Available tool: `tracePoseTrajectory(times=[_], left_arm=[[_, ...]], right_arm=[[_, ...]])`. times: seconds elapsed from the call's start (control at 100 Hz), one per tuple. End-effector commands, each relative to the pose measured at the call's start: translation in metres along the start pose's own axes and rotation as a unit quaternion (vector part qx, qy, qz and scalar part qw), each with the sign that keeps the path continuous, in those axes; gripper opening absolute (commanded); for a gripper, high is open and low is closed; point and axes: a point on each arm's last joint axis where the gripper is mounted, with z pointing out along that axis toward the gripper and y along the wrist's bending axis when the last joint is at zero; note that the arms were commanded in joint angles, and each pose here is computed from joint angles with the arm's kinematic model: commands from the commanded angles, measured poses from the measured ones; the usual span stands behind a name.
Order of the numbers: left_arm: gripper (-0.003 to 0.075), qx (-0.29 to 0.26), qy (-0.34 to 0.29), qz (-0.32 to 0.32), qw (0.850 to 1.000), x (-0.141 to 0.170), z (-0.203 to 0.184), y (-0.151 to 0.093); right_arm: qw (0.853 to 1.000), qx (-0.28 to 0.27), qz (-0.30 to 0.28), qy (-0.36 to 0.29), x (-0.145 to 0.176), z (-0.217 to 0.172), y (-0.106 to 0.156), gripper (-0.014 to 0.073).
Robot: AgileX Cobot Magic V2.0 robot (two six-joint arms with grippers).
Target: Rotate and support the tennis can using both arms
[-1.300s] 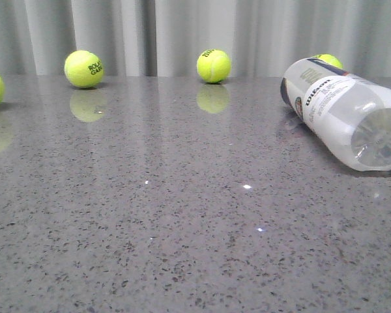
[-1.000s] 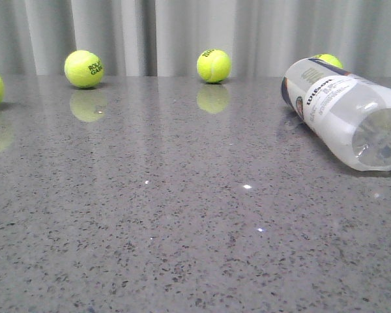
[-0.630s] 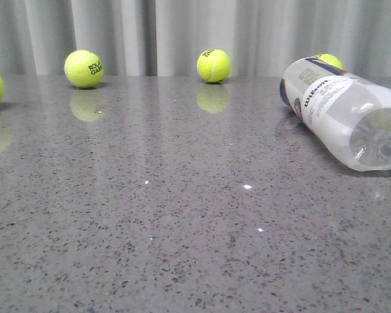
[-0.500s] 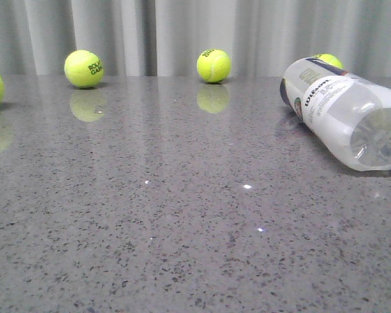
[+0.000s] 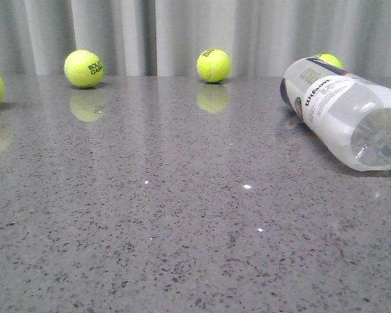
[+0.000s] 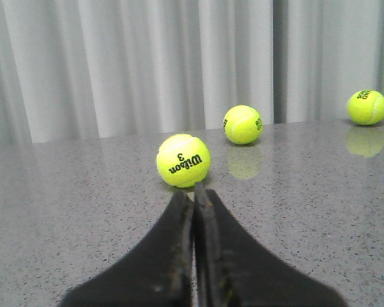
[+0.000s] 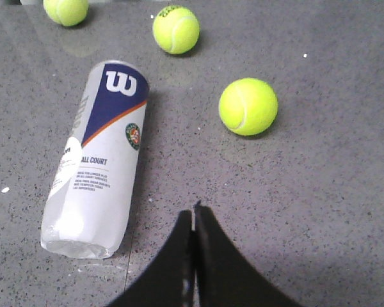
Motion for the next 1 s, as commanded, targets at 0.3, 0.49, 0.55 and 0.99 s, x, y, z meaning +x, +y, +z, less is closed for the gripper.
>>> tracePoseTrajectory(times=[0.3, 0.49, 0.55, 0.99], left_arm=[[-0.0021, -0.001, -0.033, -0.007, 0.999, 0.007, -0.002, -0.001], [-0.0021, -0.001, -0.033, -0.007, 0.999, 0.007, -0.002, -0.001], [-0.0021, -0.001, -0.033, -0.007, 0.999, 0.007, -0.002, -0.001], [-0.0021, -0.001, -0.033, -0.007, 0.999, 0.007, -0.002, -0.001]], right_arm=[[1.000, -0.004, 0.005, 0.027, -0.008, 0.009, 0.002, 0.0430], [0.999, -0.008, 0.008, 0.030, -0.007, 0.009, 0.002, 0.0632], [0.999, -0.015, 0.014, 0.024, -0.008, 0.009, 0.004, 0.0633], [0.992, -0.099, 0.025, 0.072, -0.045, 0.059, 0.022, 0.0633]])
